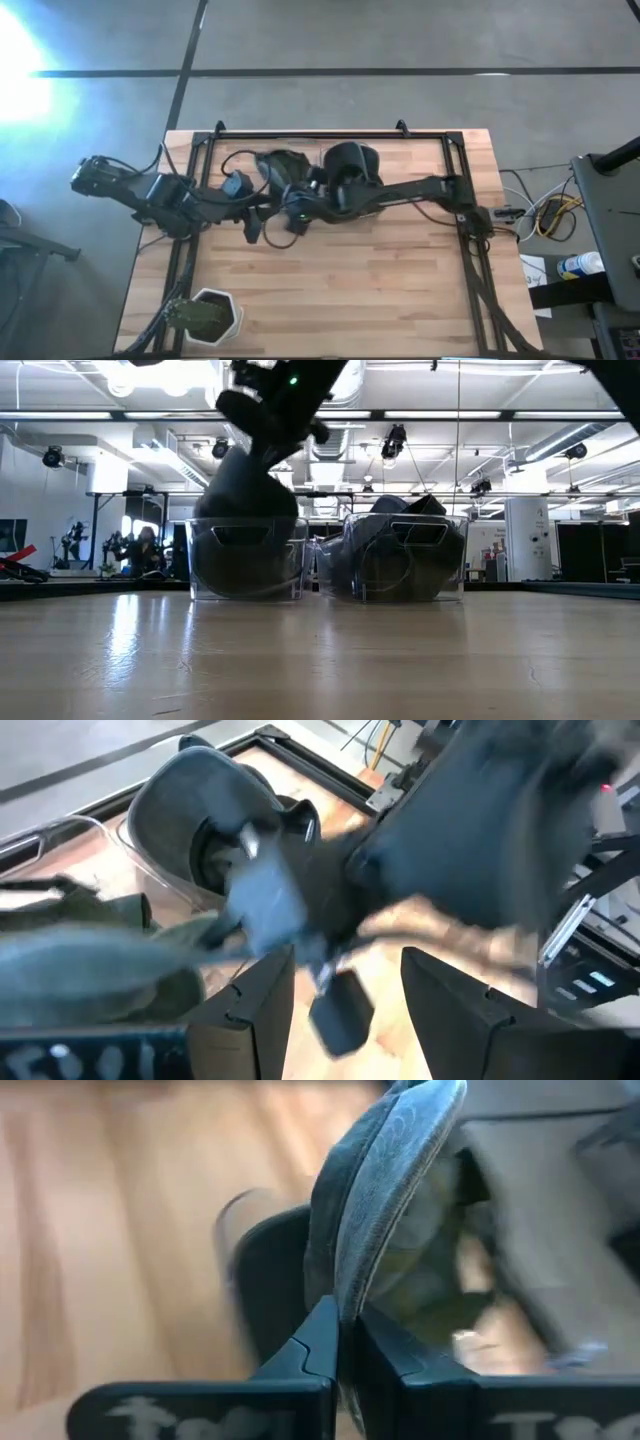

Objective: Pick & Place hat
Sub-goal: Put the dark green cap into the left transparent bin

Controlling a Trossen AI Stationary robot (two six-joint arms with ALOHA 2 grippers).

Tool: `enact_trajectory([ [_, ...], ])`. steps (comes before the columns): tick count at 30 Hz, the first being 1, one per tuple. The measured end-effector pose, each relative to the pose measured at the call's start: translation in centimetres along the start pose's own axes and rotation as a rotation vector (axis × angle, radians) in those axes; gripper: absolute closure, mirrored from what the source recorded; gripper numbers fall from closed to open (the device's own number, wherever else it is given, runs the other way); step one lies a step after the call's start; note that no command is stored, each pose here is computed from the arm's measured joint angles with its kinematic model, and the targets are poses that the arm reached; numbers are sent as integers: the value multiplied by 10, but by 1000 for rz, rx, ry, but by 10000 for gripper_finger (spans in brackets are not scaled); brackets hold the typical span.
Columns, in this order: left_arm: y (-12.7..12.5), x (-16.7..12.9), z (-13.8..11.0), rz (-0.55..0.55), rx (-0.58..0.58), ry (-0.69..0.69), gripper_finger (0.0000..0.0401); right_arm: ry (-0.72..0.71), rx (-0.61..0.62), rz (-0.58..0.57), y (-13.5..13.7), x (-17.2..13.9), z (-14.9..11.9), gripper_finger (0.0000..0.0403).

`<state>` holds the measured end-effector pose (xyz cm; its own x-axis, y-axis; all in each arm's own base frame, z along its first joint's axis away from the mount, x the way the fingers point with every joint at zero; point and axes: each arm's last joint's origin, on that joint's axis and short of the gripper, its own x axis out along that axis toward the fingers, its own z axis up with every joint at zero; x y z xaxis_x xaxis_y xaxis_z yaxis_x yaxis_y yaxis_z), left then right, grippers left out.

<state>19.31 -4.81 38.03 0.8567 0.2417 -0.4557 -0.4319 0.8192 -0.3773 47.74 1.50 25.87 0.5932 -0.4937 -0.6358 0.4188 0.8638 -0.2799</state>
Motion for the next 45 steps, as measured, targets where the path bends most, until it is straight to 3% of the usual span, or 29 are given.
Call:
enact_trajectory([
  [4, 2, -7, 4, -9, -9, -10, 222, 101, -67, 64, 15, 25, -4, 382],
  [8, 5, -15, 7, -27, -22, -28, 222, 163, -119, 70, 25, 40, -8, 349],
  [16, 15, -24, 5, 13, 1, -12, 222, 157, -101, 63, 20, 34, 1, 264],
  [22, 21, -24, -2, 88, 43, 29, 222, 235, -113, 47, 15, 35, -8, 211],
  [28, 24, -24, -4, 111, 60, 48, 222, 306, -124, 27, 11, 47, -26, 190],
  [34, 31, -25, -10, 184, 62, 95, 222, 280, -142, 28, 9, 27, -21, 186],
  [39, 45, -24, -24, 347, -21, 120, 222, 229, -156, -2, 3, 3, -12, 186],
  [45, 64, -11, -43, 497, -241, 67, 222, 180, -114, 2, -16, -26, -2, 186],
])
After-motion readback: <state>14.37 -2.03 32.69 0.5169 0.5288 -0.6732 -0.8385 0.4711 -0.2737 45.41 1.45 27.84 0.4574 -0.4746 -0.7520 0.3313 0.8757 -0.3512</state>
